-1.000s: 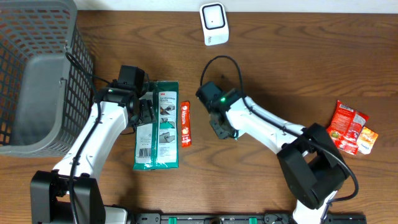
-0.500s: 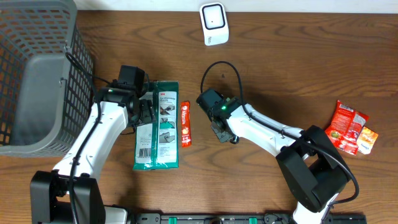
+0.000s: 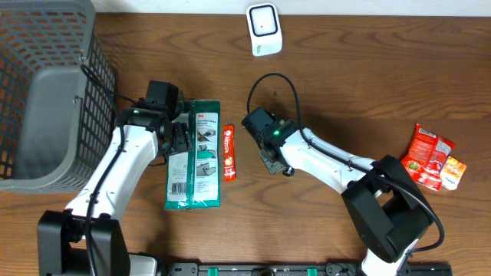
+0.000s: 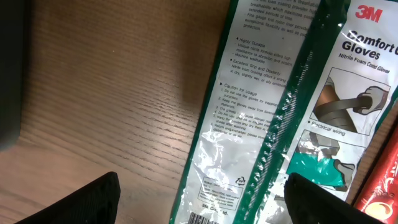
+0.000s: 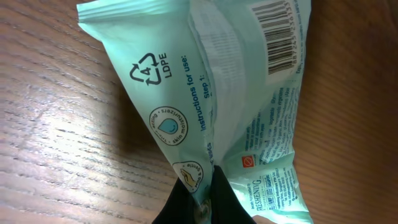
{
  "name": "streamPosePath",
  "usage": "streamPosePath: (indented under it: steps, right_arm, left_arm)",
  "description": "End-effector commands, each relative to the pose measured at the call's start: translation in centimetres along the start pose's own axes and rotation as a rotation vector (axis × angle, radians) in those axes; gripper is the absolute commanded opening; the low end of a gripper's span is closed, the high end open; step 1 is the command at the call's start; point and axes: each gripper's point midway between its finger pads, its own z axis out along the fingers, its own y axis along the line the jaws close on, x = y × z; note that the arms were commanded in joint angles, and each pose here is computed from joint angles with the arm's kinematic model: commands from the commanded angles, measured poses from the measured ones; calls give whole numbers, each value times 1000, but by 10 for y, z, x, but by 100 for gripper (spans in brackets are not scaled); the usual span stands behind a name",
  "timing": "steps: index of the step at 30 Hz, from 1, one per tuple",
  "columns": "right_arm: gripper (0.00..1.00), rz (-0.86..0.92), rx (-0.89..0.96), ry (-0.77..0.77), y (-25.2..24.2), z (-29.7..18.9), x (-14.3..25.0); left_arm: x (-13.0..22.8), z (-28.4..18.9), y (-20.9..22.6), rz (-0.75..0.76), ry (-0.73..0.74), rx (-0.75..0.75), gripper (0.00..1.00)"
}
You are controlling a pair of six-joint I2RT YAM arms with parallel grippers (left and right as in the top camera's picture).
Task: Scan the item barcode
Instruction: 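Lift the wet-wipes pack and carry it toward the scanner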
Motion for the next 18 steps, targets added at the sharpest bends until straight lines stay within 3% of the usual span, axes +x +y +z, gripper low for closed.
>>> streamPosePath:
  steps: [1,7,11,18]
  right_arm:
    - [1,24,-152,-66,19,-30,-17]
    - [1,59,-204,-239,10,-94,-39]
    - [1,190,-255,-316,0,-127,-44]
    - [1,247,-622,-398,13,-178,-60]
  left_arm:
    - [-7,-5,1,-5,-22,2,85]
    - [-7,-5,1,-4,-22,2,85]
    - [-7,-5,1,-4,-22,2,85]
    - [-7,-5,1,-4,-23,3,85]
